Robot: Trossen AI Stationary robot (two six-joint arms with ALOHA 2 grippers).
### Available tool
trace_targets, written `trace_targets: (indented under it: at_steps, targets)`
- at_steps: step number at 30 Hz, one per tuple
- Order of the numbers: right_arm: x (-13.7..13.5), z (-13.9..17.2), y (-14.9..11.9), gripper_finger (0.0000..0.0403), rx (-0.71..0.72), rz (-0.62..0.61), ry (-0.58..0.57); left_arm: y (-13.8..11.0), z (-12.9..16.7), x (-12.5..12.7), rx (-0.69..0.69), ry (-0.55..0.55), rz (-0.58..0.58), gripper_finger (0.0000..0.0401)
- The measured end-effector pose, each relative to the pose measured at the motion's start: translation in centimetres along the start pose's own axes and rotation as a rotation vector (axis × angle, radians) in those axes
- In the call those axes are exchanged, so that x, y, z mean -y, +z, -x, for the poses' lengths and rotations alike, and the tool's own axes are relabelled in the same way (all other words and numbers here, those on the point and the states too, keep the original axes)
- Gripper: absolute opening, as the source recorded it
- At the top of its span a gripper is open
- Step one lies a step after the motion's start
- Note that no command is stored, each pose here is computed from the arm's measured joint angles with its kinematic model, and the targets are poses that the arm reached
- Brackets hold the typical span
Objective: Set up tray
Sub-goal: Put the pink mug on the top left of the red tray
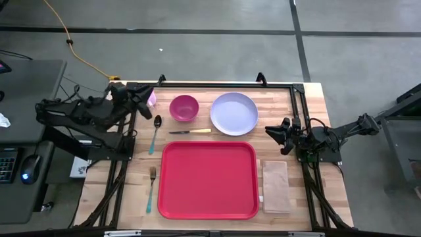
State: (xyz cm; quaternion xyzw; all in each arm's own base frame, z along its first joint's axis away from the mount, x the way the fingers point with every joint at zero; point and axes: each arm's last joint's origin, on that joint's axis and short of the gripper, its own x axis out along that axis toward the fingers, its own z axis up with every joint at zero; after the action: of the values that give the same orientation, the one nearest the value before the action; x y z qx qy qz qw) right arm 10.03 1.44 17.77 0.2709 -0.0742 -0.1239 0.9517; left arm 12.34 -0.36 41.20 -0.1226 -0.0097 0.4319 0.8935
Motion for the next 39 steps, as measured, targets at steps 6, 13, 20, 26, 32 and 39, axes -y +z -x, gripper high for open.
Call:
trace_targets:
  at_steps: [6, 13, 20, 26, 32, 39]
  targets:
    - [0.0, 0.0, 0.0, 0.0083, 0.001, 0.000, -0.002, 2.5, -0.7, 2.2, -0.039, 0.078, -0.108, 0.0110]
    - [0.0, 0.0, 0.0, 0.0083, 0.001, -0.006, -0.002, 3.6, -3.7, 2.2, -0.251, 0.219, -0.213, 0.0110]
    - [0.0, 0.0, 0.0, 0.0083, 0.002, -0.007, -0.002, 2.6, -7.5, -0.7, -0.550, 0.427, -0.173, 0.0110]
    - [0.0, 0.0, 0.0, 0.0083, 0.002, -0.007, -0.003, 2.2, -9.8, -3.9, -0.709, 0.596, -0.106, 0.0110]
    - [0.0, 0.0, 0.0, 0.0083, 0.009, -0.007, -0.015, 1.4, -11.5, -7.4, -0.838, 0.660, -0.050, 0.0110]
    - [0.1, 0.0, 0.0, 0.0083, 0.012, -0.002, -0.023, -0.8, -13.3, -11.4, -0.918, 0.666, 0.025, 0.0111]
